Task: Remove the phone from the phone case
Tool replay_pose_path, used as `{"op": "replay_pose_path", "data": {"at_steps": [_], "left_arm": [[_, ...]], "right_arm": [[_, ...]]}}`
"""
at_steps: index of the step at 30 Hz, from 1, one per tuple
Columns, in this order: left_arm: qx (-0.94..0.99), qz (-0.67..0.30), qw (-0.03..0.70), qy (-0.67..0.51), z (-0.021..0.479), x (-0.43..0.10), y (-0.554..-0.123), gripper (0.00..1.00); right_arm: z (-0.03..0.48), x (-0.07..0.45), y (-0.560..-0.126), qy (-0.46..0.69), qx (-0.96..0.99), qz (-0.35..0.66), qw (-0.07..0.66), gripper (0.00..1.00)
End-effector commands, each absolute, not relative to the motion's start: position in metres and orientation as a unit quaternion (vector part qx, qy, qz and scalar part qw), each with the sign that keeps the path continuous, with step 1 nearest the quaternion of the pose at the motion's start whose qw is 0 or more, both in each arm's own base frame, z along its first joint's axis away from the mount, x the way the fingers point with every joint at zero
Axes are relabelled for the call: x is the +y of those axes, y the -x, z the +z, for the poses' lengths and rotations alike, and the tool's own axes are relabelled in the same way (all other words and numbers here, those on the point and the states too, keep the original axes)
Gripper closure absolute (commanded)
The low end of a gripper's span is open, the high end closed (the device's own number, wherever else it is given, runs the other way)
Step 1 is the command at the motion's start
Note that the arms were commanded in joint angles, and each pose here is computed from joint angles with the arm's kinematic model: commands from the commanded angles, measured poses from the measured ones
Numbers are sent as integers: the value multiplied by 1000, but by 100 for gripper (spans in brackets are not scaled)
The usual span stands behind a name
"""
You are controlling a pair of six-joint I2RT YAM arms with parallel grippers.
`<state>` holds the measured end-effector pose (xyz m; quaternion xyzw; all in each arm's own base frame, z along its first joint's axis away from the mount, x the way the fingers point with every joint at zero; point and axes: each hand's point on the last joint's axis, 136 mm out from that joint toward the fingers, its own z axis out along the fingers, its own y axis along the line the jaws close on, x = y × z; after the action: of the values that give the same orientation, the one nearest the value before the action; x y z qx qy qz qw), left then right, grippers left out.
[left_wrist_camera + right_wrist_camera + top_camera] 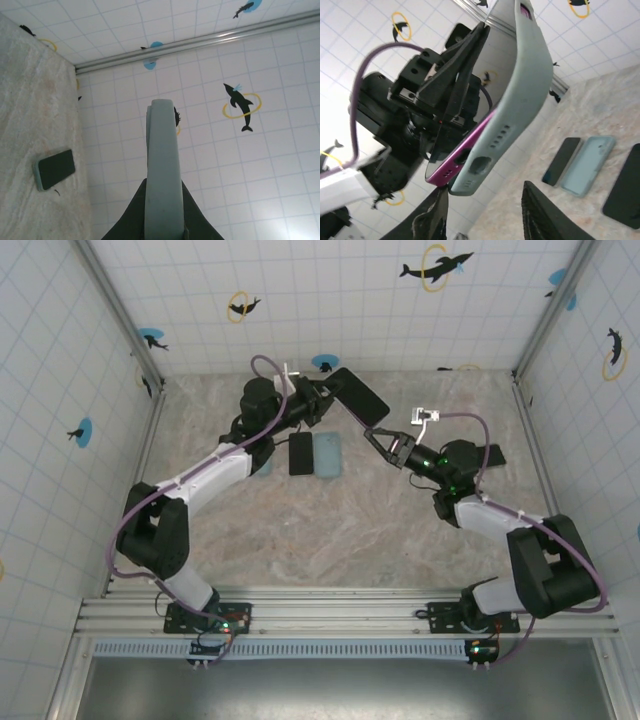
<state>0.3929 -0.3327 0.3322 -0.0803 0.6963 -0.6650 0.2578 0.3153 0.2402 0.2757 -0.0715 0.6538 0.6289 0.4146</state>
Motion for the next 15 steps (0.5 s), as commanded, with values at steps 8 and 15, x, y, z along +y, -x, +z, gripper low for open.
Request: {"op": "replay_pose_path", "data": {"at_steps": [8, 15], "left_arm": [[655, -648, 350, -168, 379, -328, -354, 100], [624, -622, 381, -282, 386, -321, -334, 100]], "right_arm": [[277, 221, -302, 220, 691, 527, 443, 43], [260, 223, -283, 345, 691, 471, 425, 40]]}}
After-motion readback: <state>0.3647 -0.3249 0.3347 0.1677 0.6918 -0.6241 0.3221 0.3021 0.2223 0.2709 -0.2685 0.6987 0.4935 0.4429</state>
